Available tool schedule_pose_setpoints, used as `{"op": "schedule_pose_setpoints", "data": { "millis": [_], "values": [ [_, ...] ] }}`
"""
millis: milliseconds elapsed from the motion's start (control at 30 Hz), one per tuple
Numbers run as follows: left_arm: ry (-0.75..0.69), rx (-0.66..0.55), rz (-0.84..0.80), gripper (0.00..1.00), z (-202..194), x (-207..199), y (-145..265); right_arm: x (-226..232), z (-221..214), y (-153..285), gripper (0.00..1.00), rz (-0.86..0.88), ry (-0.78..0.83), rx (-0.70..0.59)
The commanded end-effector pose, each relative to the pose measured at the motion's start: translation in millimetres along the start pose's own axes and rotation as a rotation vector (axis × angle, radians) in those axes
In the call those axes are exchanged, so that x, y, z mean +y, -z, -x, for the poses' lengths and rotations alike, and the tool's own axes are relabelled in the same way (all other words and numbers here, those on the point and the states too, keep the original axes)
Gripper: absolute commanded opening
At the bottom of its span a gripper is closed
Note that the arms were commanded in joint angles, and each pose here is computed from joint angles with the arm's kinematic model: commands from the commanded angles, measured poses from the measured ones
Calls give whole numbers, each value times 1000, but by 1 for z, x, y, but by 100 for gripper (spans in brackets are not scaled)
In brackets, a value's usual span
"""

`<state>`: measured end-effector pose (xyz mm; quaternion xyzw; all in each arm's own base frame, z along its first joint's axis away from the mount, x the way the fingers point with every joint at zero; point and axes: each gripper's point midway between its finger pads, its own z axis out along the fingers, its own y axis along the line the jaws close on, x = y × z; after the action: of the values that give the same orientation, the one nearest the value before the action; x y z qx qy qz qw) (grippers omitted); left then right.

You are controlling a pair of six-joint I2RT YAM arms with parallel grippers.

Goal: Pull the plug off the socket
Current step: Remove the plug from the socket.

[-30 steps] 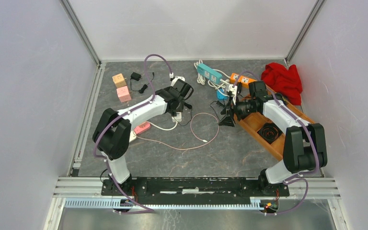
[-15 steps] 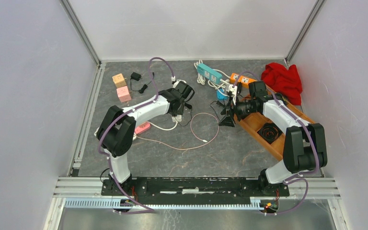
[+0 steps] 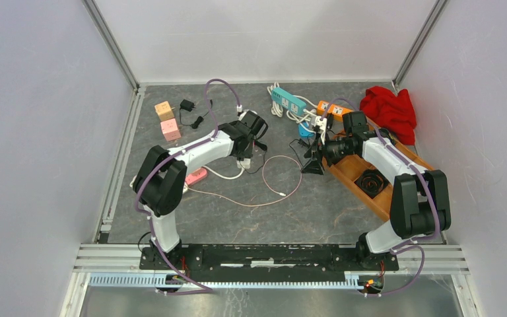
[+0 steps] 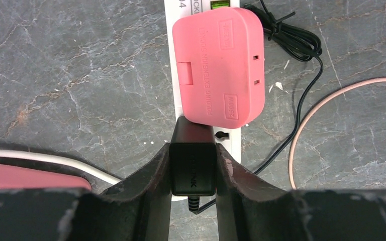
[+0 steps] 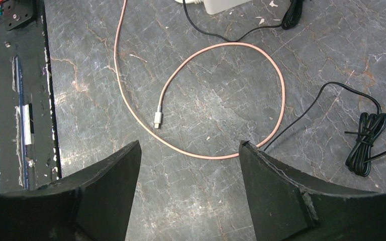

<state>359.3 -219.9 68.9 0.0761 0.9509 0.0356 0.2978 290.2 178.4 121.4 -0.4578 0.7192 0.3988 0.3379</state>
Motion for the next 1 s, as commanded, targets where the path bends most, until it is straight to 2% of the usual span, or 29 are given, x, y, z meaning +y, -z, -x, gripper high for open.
{"op": "schedule_pose_setpoints", "data": {
  "millis": [0,300,433,633,833,967],
  "values": [
    [-64,-31,-101,2,14,-16,12,-2,16,1,78,13,43,-35],
    [-84,-156,-308,2,28,-41,44,8,16,-13,78,81,-65,-122],
    [-107,-153,-434,2,25,-60,53,6,17,-20,80,53,-169,-204],
    [-111,-130,-525,2,19,-75,58,8,14,-31,81,11,-284,-289],
    [-60,-133,-623,2,19,-91,68,20,21,-33,82,20,-492,-457],
    [-25,-126,-657,2,18,-96,69,17,15,-39,82,-7,-644,-481]
  ]
}}
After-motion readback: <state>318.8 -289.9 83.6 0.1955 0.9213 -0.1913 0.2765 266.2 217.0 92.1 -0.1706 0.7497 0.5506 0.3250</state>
